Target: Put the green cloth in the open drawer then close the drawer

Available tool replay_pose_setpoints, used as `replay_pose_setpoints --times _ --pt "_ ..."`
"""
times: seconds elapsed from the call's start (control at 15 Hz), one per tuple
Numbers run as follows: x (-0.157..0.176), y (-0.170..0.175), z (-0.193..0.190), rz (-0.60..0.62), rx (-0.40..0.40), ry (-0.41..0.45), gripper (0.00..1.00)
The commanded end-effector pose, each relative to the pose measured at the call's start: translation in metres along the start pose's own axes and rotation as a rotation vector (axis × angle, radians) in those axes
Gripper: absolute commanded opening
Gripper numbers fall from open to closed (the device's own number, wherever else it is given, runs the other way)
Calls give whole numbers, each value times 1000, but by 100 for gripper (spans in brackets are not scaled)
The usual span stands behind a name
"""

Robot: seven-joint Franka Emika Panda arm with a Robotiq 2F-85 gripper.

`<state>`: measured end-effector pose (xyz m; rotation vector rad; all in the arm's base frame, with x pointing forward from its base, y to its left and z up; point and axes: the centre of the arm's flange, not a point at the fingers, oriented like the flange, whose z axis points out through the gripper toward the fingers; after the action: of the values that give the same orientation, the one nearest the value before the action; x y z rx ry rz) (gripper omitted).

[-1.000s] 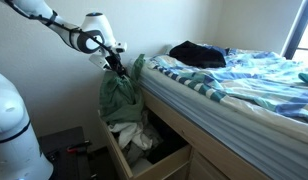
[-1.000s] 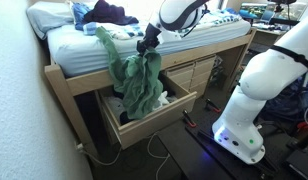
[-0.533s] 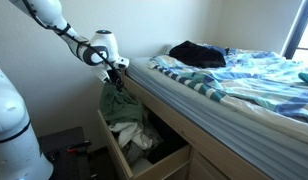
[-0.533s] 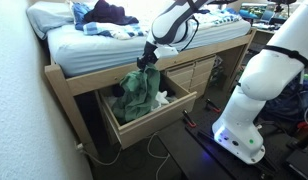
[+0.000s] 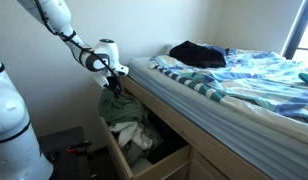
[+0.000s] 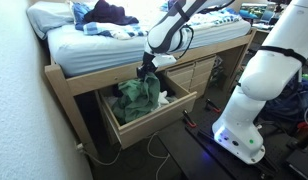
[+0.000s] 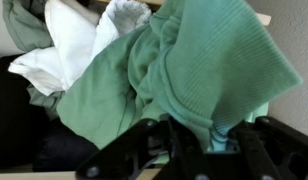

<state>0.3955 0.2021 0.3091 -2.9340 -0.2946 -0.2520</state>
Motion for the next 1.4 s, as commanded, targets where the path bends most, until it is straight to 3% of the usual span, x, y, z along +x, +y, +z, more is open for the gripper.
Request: replay_pose_setpoints --times 0.0,0.13,0.2,0.27,0.47,1.0,1.33 --pt "1 0 0 0 0 0 22" --pt "1 0 0 0 1 0 22" --pt "-1 -3 -5 1 -1 22 6" --pt "-3 -4 -7 19 -37 31 6" --pt "-4 0 -3 11 -18 47 6" --pt "19 15 95 56 93 -88 6" --pt "33 4 158 75 149 -192 6"
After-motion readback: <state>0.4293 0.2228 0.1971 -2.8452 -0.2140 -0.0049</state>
